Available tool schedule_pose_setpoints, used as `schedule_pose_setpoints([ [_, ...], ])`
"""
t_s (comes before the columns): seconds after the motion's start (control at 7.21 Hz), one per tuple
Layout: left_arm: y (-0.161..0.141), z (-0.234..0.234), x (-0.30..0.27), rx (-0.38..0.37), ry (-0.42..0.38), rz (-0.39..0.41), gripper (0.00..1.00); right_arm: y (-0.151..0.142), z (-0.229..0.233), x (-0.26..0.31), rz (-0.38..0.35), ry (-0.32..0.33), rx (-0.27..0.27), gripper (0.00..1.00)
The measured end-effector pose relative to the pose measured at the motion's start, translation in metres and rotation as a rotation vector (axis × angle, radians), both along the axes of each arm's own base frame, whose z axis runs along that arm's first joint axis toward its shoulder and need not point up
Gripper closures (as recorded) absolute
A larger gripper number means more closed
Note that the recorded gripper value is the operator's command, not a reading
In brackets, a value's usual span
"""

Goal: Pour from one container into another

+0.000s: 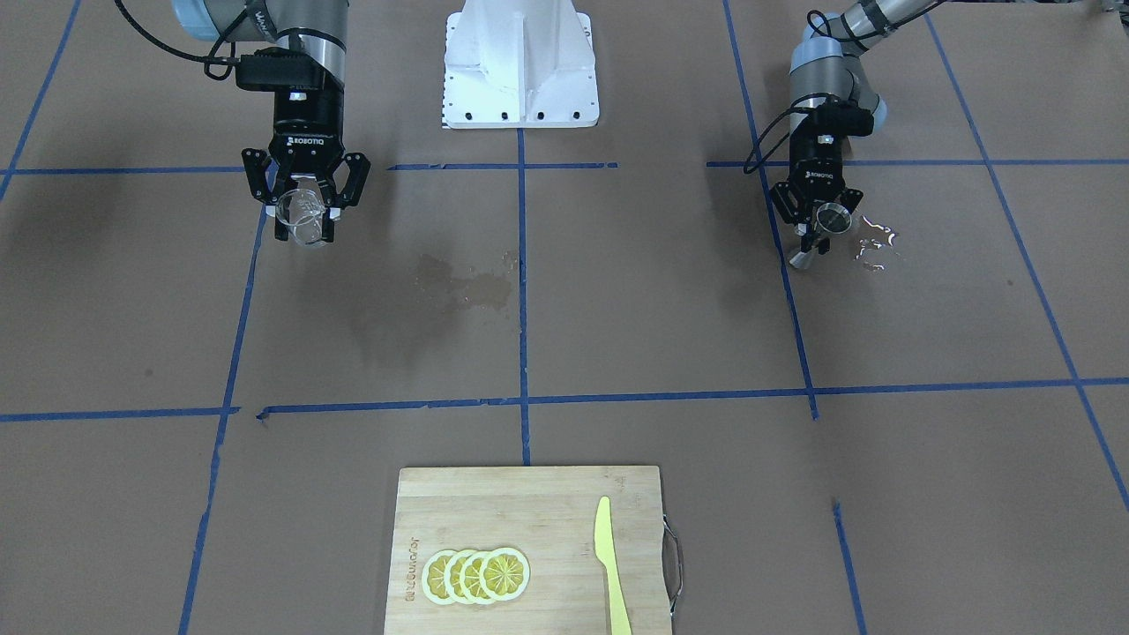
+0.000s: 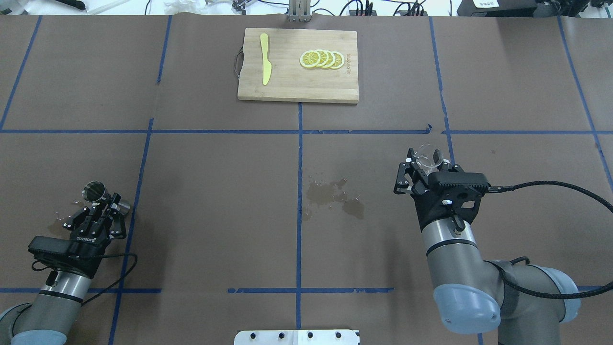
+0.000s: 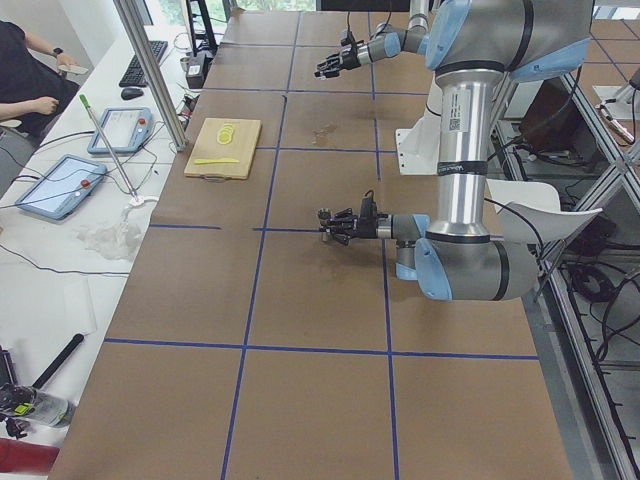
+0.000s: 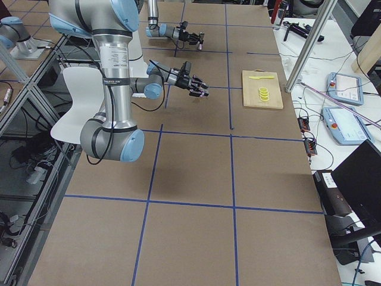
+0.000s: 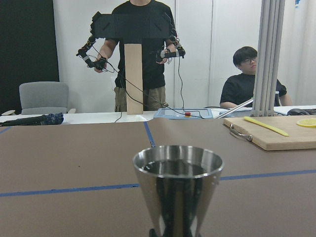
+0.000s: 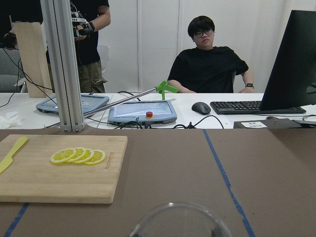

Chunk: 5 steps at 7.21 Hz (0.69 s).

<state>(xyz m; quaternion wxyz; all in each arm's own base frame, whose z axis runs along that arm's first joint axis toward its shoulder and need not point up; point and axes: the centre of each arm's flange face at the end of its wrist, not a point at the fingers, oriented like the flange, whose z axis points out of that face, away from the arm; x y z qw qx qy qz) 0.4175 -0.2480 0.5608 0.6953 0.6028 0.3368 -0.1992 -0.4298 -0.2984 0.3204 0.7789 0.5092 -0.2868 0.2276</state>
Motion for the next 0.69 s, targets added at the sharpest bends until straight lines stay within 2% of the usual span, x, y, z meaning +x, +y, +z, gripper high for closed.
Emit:
schedule_pose_setpoints([
  [0.28,-0.0001,0.0001,0.0016,0.0,0.001,-0.002,0.61,0.0,0.0,0.0,0.0,-0.001,0.0,1.0],
  [0.42,-0.0001,0.0004,0.0019,0.0,0.0,-0.002,0.57,0.0,0.0,0.0,0.0,-0.001,0.0,1.0],
  [0.55,-0.0001,0.0004,0.002,0.0,0.0,-0.003,0.38,0.0,0.0,0.0,0.0,-0.001,0.0,1.0],
  [0.69,-0.0002,0.0004,0.0018,0.0,0.0,-0.004,0.07,0.0,0.0,0.0,0.0,-0.001,0.0,1.0],
])
